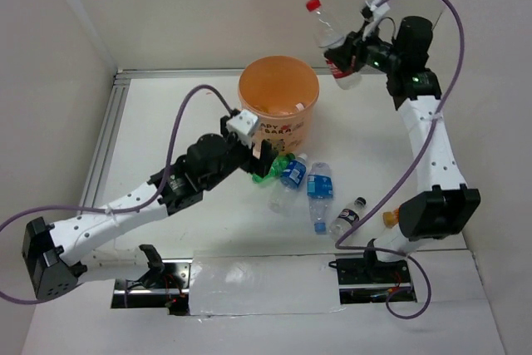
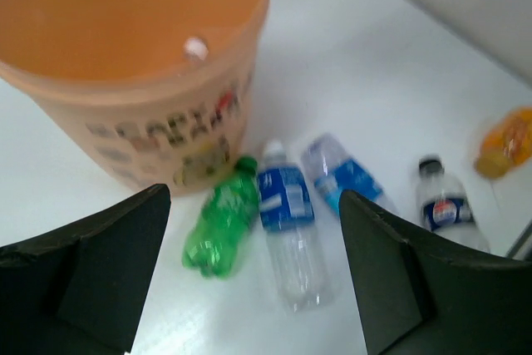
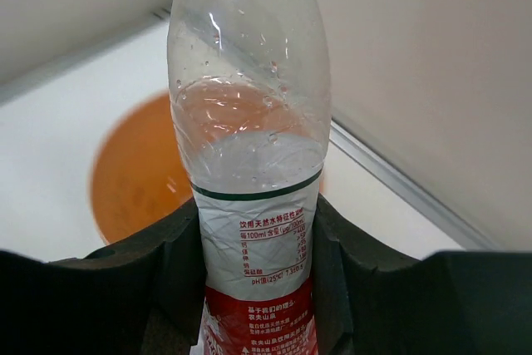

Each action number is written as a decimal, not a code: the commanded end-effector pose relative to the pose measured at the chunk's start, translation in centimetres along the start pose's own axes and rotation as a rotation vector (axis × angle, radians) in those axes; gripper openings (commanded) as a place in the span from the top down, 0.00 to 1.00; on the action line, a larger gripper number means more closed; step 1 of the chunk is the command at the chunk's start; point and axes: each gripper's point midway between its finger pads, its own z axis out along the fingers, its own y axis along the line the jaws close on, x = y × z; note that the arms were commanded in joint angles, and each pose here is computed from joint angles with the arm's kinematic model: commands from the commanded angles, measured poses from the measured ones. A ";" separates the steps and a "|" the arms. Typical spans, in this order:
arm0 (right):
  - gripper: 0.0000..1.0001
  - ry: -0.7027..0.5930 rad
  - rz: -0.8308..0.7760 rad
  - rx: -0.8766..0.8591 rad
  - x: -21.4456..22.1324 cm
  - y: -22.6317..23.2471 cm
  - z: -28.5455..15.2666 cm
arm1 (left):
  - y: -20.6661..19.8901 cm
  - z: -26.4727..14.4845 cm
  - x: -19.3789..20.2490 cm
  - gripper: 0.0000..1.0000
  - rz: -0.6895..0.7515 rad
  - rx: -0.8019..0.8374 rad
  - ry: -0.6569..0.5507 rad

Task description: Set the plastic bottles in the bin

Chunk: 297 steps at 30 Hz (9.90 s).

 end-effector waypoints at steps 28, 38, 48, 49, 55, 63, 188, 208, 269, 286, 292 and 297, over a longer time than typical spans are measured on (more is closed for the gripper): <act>0.25 0.443 0.550 0.103 19.5 -0.4 -9.7 | -3.4 9.3 25.4 0.33 0.038 -0.190 0.553; 0.07 0.745 0.652 0.013 28.8 5.4 -10.7 | -8.1 8.6 13.2 0.81 -0.016 -0.012 0.329; 0.04 0.886 0.721 -0.037 33.9 8.0 -8.6 | -3.6 5.6 -11.6 0.75 -0.023 -0.151 -0.209; 0.04 0.898 0.734 -0.043 34.2 8.3 -8.5 | -2.8 6.0 -12.3 0.74 -0.017 -0.185 -0.233; 0.01 0.960 0.737 -0.108 35.8 10.9 -5.8 | 5.5 9.3 -15.2 0.53 -0.044 -0.463 -0.305; 0.01 1.068 0.673 -0.009 38.1 11.9 -5.1 | 10.9 14.9 -10.2 0.00 -0.030 -0.595 -0.128; 0.75 0.519 -0.636 -0.119 18.6 -1.4 -16.0 | -17.1 7.3 17.3 0.00 -0.884 0.147 0.661; 0.11 -0.085 -0.565 -0.322 1.6 12.5 11.9 | -14.7 5.8 17.6 0.00 -0.779 0.100 0.610; 0.90 0.350 0.521 0.067 26.9 1.5 -21.4 | -2.3 12.3 -8.8 1.00 -0.401 -0.249 -0.082; 0.00 0.523 0.298 0.217 26.7 2.1 -18.2 | 12.2 16.2 -11.5 0.00 -0.375 -0.581 -0.210; 0.00 0.513 0.330 0.482 25.5 -1.6 -19.8 | 7.0 9.4 -15.6 0.00 -0.170 -0.408 -0.253; 0.00 0.449 0.290 0.503 24.7 -1.9 -20.4 | 5.5 1.9 -12.3 0.00 -0.205 -0.263 -0.239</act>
